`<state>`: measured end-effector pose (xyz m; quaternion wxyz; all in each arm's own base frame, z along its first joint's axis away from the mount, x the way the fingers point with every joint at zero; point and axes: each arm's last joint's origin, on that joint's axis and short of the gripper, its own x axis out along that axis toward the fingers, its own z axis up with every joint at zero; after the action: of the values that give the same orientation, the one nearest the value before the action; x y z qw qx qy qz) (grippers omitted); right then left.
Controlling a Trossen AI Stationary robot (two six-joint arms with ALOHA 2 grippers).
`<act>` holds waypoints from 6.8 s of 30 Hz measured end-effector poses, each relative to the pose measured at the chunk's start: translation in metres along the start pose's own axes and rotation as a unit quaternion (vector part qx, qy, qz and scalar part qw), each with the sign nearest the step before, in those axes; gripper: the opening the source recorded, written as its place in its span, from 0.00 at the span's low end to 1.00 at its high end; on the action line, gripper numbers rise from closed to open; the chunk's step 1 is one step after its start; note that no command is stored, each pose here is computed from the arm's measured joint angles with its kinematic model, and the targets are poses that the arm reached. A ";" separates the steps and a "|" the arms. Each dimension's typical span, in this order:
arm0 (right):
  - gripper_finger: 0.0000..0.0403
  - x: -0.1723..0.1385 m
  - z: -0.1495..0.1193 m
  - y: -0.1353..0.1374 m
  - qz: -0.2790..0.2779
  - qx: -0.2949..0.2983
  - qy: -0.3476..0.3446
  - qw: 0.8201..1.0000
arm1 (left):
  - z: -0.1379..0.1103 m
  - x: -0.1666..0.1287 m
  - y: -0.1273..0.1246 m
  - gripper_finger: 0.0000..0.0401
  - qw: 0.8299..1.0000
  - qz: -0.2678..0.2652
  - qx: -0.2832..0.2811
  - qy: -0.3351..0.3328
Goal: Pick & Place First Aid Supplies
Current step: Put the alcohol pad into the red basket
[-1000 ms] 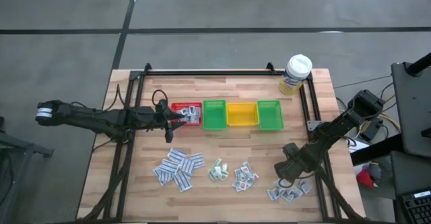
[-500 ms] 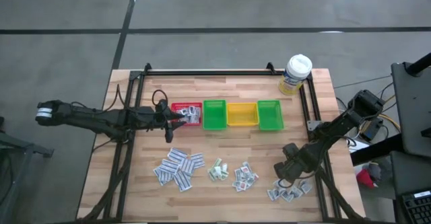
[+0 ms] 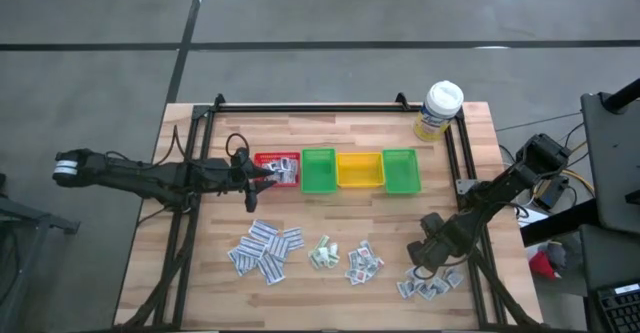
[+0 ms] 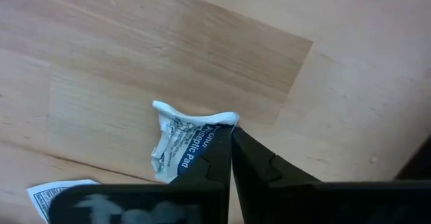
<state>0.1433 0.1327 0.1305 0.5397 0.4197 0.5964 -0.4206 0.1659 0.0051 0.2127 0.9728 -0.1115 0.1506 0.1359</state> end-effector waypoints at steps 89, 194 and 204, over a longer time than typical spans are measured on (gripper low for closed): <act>0.02 -0.097 0.037 0.156 0.101 -0.192 -0.694 0.686 | 0.040 0.132 -0.072 0.34 0.981 -0.159 0.035 -0.103; 0.02 -0.089 0.024 0.183 -0.004 -0.261 -0.710 0.654 | 0.042 0.126 -0.068 0.00 0.990 -0.101 0.013 -0.093; 0.02 -0.092 0.014 0.176 -0.044 -0.296 -0.712 0.635 | 0.043 0.093 -0.057 0.00 0.997 0.078 0.022 -0.015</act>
<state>0.3209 0.1668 0.2128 0.8732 -0.2186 0.1376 -0.4133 0.2797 -0.0156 0.2323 0.9636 -0.0761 0.1467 0.2100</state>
